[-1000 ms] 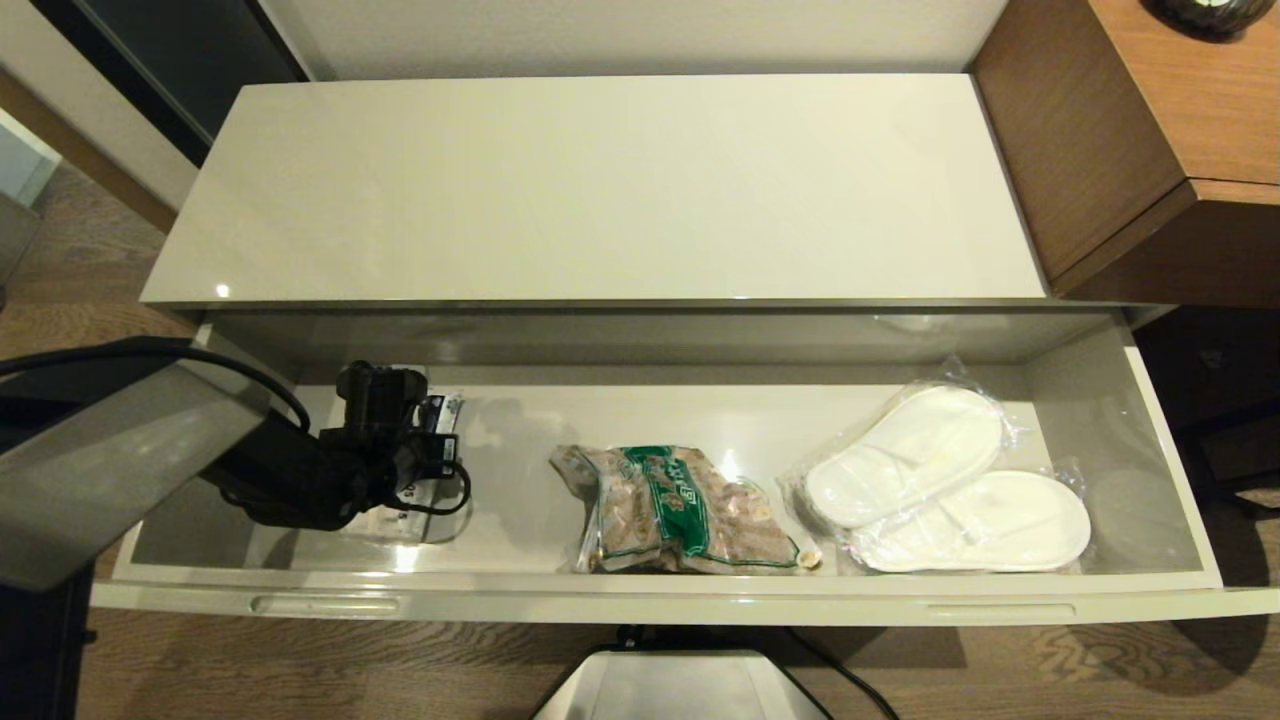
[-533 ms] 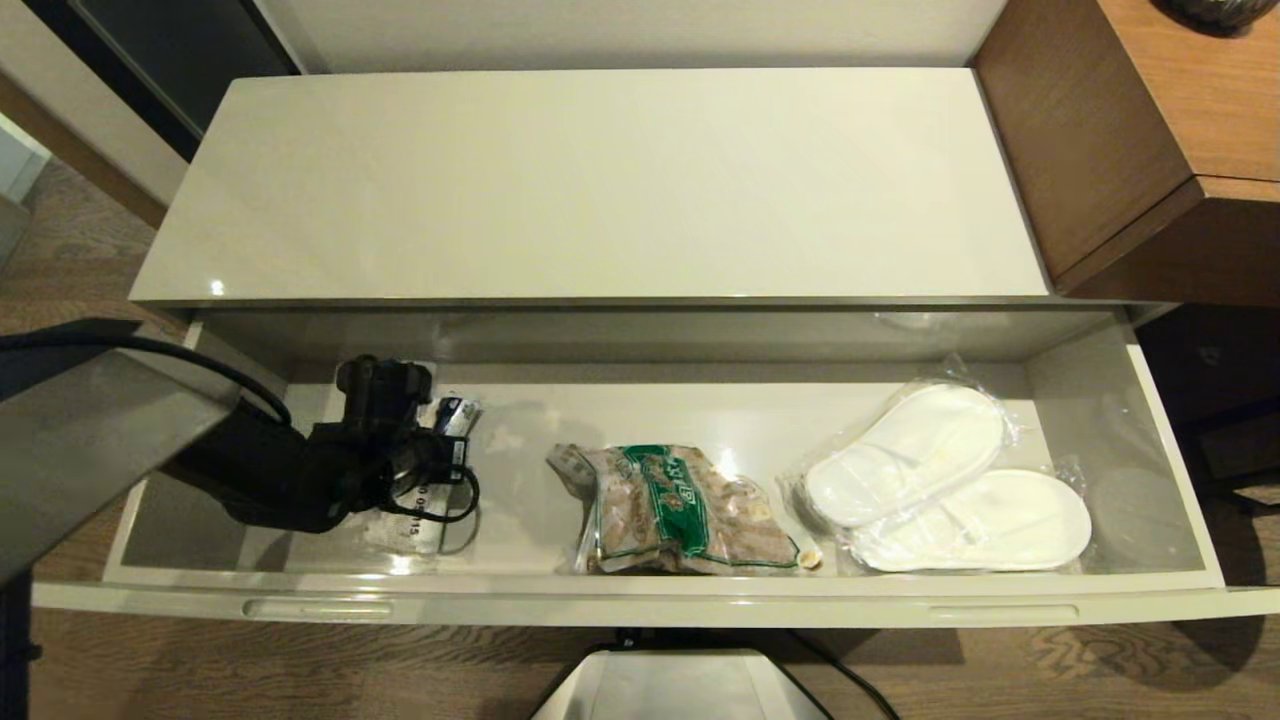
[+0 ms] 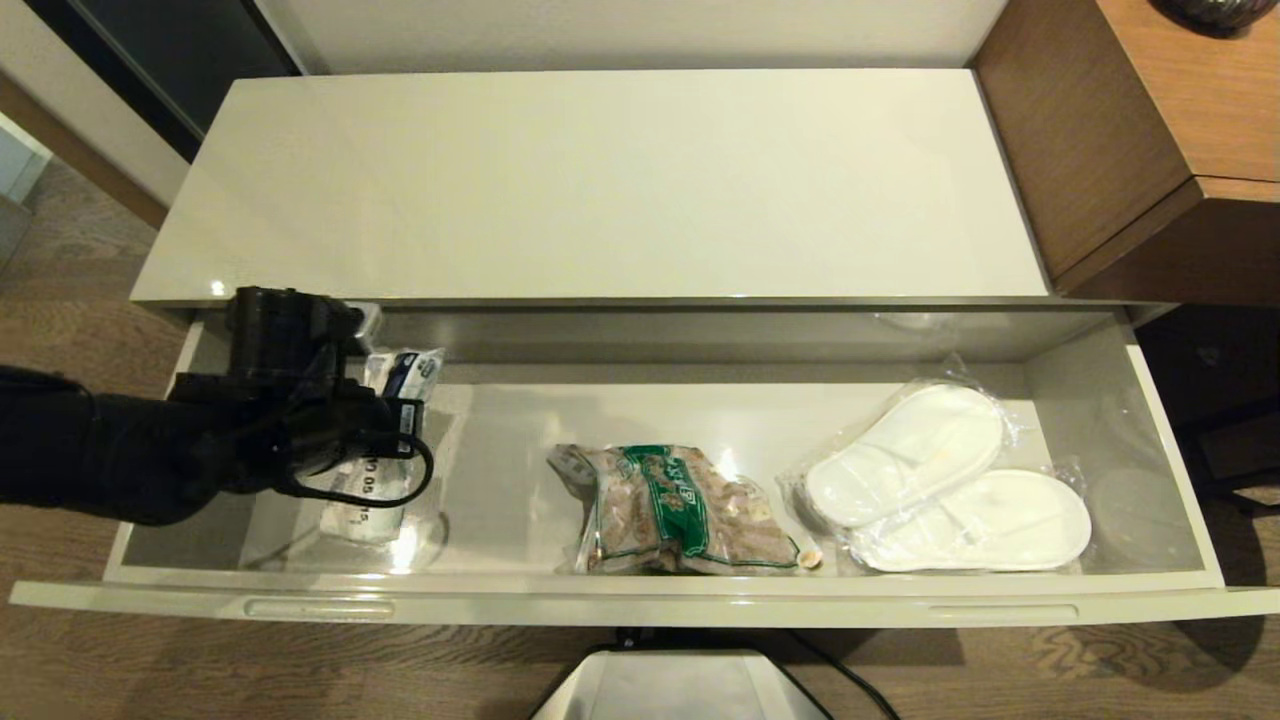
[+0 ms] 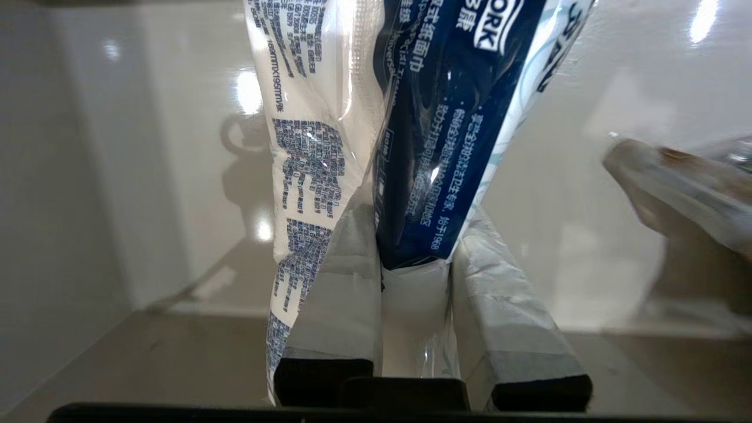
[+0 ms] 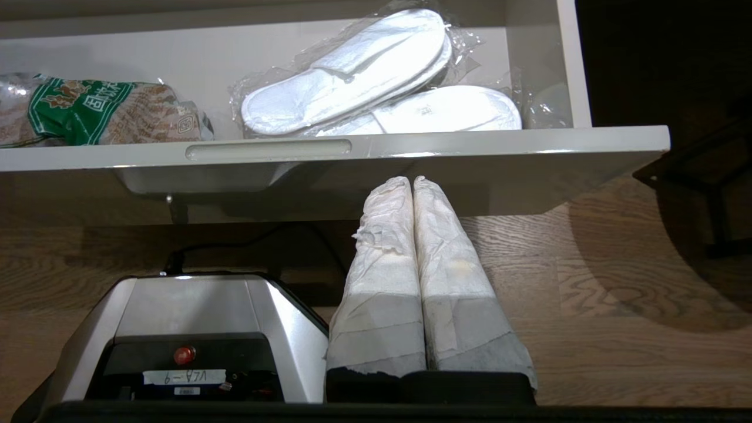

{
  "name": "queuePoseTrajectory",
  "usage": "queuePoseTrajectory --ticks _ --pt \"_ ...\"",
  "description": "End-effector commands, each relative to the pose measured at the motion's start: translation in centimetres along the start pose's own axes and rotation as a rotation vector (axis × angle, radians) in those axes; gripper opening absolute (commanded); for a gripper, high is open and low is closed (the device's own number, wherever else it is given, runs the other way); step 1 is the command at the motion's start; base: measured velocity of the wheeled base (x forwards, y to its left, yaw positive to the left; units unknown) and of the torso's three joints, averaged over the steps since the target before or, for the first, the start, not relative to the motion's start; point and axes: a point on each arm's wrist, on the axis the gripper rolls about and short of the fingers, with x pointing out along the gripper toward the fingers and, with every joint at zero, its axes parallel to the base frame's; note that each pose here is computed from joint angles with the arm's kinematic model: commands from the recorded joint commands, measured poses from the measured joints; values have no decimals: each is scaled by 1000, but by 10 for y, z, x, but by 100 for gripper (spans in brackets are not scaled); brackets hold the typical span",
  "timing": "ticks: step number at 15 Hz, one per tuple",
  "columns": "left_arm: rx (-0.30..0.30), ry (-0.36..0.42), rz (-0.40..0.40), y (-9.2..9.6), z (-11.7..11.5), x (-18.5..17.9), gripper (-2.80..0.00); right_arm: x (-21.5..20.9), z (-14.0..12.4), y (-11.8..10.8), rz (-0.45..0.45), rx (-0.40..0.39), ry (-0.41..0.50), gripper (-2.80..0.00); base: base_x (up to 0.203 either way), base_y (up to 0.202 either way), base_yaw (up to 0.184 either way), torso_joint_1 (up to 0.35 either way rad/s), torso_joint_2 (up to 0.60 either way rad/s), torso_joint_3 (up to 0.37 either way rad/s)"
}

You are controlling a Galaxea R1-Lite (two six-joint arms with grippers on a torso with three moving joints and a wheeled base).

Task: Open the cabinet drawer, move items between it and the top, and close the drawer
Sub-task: Place the tissue on the table

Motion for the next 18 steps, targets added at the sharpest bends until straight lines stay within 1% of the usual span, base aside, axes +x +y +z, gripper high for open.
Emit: queuePoseTrajectory --ticks 1,2,4,7,9,11,12,14,15,18 --pt "-13 -72 -9 8 16 -44 -280 -1 -1 0 -1 0 -16 -280 0 0 0 0 0 0" --pt "-12 -69 -14 8 16 -45 -280 -1 -1 0 2 0 -16 -280 0 0 0 0 0 0" --pt "-12 -98 -24 11 23 -59 -280 -1 -1 0 2 0 -16 -280 0 0 0 0 0 0" --pt "11 -113 -52 12 35 -94 -280 -1 -1 0 2 0 -16 -280 0 0 0 0 0 0" --pt "25 -120 -79 10 37 -115 -280 -1 -1 0 1 0 -16 -280 0 0 0 0 0 0" --pt "29 -170 -102 11 45 -141 -280 -1 -1 0 1 0 -16 -280 0 0 0 0 0 0" --pt "30 -183 -104 12 48 -147 -280 -1 -1 0 1 0 -16 -280 0 0 0 0 0 0" --pt "11 -267 -103 17 68 -165 -280 -1 -1 0 1 0 -16 -280 0 0 0 0 0 0" --pt "7 -286 -100 17 75 -166 -280 -1 -1 0 1 0 -16 -280 0 0 0 0 0 0" --pt "1 -304 -94 8 103 -141 -280 -1 -1 0 -1 0 -16 -280 0 0 0 0 0 0"
